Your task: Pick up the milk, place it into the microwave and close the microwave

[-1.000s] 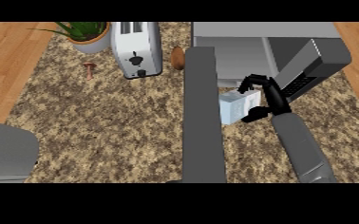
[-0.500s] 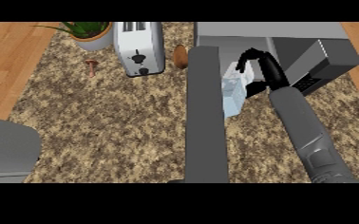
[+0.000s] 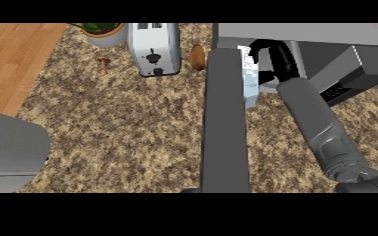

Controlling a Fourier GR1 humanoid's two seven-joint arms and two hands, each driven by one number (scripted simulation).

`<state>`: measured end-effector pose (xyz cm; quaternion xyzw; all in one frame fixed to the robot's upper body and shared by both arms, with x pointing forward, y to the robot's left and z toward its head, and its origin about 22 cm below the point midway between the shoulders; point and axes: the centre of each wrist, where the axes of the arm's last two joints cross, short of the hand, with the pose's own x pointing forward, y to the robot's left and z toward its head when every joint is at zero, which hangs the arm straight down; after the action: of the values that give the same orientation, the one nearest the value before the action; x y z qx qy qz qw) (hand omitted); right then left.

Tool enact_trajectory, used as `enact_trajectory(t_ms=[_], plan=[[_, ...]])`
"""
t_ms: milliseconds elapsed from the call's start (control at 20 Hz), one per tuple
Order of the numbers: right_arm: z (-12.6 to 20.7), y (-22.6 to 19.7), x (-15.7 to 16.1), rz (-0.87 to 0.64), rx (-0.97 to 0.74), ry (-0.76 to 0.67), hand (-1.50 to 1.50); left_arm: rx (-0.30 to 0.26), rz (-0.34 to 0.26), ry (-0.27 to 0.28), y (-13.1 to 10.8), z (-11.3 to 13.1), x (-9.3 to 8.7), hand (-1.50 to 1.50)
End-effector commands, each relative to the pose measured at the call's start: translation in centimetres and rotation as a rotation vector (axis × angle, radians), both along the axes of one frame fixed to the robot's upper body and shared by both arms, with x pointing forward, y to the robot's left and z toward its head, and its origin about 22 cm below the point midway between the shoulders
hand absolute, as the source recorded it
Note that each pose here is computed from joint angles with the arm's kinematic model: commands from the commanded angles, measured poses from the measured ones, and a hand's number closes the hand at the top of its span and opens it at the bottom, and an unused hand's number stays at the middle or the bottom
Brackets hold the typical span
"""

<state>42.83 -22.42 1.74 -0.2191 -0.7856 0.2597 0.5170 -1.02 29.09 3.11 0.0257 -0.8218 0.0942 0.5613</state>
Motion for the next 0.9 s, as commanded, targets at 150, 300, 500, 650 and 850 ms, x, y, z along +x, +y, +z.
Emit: enact_trajectory(t_ms=[150, 300, 500, 650, 850], plan=[[1.9, 0.4, 1.1, -0.239, 0.113, -0.042, -1.5, 0.001, -0.036, 0.005, 0.5, 0.1, 1.1, -1.5], [2.3, -0.3, 1.3, -0.256, 0.073, -0.083, -1.5, 0.029, -0.024, 0.005, 1.0, -1.1, 1.6, -1.5], [1.0, 1.9, 0.9, -0.255, -0.034, -0.091, -1.5, 0.035, -0.075, 0.024, 1.0, -0.4, 2.1, -1.5], [1.1, 0.7, 0.9, -0.194, -0.02, -0.055, -1.5, 0.056, -0.08, -0.012, 1.2, -0.2, 2.9, -1.5], [0.6, 0.3, 0.6, -0.176, 0.025, -0.023, -1.5, 0.053, -0.099, -0.011, 0.7, -0.3, 3.2, -1.5]])
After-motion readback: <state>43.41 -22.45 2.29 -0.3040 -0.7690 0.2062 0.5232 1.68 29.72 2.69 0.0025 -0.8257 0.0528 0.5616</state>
